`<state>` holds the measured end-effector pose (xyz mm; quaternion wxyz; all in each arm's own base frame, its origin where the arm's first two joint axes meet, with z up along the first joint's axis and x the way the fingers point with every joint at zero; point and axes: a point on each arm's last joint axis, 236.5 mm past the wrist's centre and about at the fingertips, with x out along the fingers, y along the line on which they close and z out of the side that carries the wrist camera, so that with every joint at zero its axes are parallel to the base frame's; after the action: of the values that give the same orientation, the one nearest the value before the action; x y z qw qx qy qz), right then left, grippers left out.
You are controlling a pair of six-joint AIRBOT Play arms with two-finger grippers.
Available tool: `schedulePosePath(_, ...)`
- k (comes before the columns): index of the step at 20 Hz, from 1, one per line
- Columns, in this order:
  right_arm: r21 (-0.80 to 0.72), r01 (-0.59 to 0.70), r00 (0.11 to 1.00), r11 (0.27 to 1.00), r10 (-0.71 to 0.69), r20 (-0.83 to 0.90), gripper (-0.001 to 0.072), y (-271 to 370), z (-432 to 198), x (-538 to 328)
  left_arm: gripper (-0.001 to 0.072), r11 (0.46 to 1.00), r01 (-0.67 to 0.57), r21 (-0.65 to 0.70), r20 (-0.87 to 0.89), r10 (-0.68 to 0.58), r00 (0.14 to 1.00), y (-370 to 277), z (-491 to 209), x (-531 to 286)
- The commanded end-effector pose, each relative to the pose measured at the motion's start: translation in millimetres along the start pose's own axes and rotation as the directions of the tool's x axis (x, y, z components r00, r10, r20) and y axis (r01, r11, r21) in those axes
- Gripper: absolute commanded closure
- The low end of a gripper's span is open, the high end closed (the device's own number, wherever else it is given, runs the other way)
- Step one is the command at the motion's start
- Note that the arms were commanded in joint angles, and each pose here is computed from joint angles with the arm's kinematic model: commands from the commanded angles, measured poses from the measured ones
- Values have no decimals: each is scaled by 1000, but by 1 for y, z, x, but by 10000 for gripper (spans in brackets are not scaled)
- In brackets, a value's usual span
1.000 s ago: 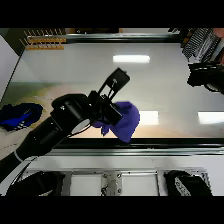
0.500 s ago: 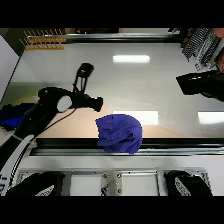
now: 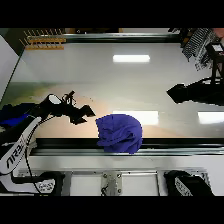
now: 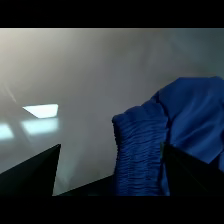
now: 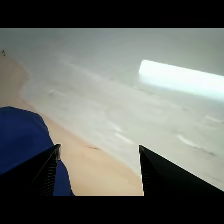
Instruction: Fold the clothes and pants, and hang the long-sleeved shirts on hangers.
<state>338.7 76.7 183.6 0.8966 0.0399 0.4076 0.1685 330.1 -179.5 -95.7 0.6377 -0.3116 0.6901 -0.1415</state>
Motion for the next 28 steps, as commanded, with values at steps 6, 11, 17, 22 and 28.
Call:
schedulePosePath(6,117,-99,985,988,114,-130,184,13,-33,34,29,994,108,10,-97,-107,990,-41,-14,52)
schedulePosePath(11,217,-72,956,973,129,-262,185,6,-87,63,691,984,157,90,33,-160,987,-73,37,17)
schedulePosePath(17,373,32,870,927,158,-468,185,-15,-167,132,691,975,3,223,218,-52,975,-49,100,-85)
schedulePosePath(22,428,-60,805,902,297,-513,185,28,-195,196,691,979,-14,203,226,-33,974,-36,102,-88)
schedulePosePath(28,437,-137,758,889,378,-531,185,82,-217,228,691,984,-19,178,211,-19,977,-25,98,-77)
